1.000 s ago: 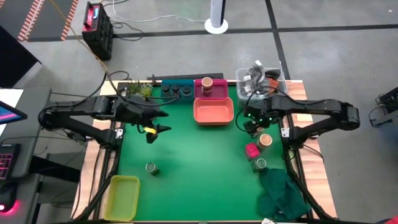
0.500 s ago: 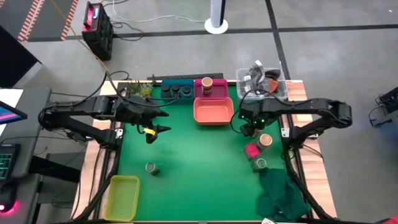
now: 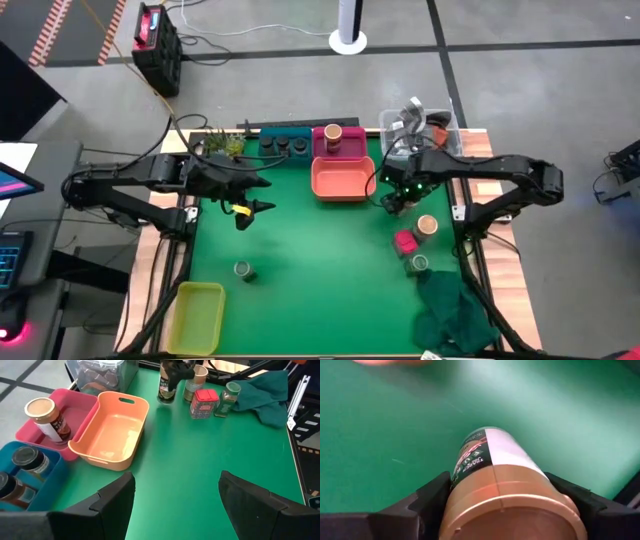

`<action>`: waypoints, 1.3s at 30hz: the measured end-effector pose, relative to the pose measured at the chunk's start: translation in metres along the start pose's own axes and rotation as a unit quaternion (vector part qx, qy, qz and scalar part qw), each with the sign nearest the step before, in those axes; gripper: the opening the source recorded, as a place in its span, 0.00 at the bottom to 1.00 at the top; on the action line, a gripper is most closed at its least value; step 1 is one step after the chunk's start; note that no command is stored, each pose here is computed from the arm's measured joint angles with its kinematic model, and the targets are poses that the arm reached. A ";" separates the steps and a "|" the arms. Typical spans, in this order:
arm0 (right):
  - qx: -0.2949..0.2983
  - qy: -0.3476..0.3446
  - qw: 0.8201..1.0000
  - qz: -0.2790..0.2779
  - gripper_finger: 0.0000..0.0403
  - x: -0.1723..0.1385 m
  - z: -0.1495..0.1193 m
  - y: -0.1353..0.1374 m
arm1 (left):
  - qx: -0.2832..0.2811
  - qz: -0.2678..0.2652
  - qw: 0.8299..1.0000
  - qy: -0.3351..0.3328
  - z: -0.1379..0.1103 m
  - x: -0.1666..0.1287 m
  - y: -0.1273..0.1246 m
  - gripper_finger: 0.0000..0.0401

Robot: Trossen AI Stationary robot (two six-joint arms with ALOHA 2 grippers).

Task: Sort spices by type
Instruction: Put the top gold seasoning bottle into the pink bin

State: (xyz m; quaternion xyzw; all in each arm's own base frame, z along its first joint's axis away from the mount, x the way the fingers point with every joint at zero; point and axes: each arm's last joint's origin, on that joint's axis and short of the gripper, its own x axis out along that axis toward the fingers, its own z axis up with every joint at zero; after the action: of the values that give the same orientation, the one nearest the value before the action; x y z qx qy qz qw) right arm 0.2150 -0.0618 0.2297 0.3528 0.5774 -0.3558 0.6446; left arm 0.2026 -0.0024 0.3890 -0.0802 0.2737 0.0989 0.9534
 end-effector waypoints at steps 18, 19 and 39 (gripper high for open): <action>-0.097 -0.125 0.987 0.032 0.75 -0.106 0.106 0.037 | 0.046 -0.017 0.998 -0.026 0.005 -0.002 -0.001 0.68; -0.109 -0.123 0.986 0.027 0.75 -0.102 0.118 0.040 | 0.053 -0.024 0.998 -0.030 0.006 -0.002 -0.002 0.68; -0.178 -0.058 0.982 -0.014 0.75 -0.015 0.240 0.027 | -0.065 -0.050 0.996 -0.041 -0.051 -0.001 0.004 0.68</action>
State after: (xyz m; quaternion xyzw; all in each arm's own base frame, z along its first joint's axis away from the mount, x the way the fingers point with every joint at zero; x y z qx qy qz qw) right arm 0.3553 -0.2557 0.2662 0.2029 0.5978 -0.2758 0.7249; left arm 0.1753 -0.0096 0.3466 -0.1514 0.2227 0.0722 0.9604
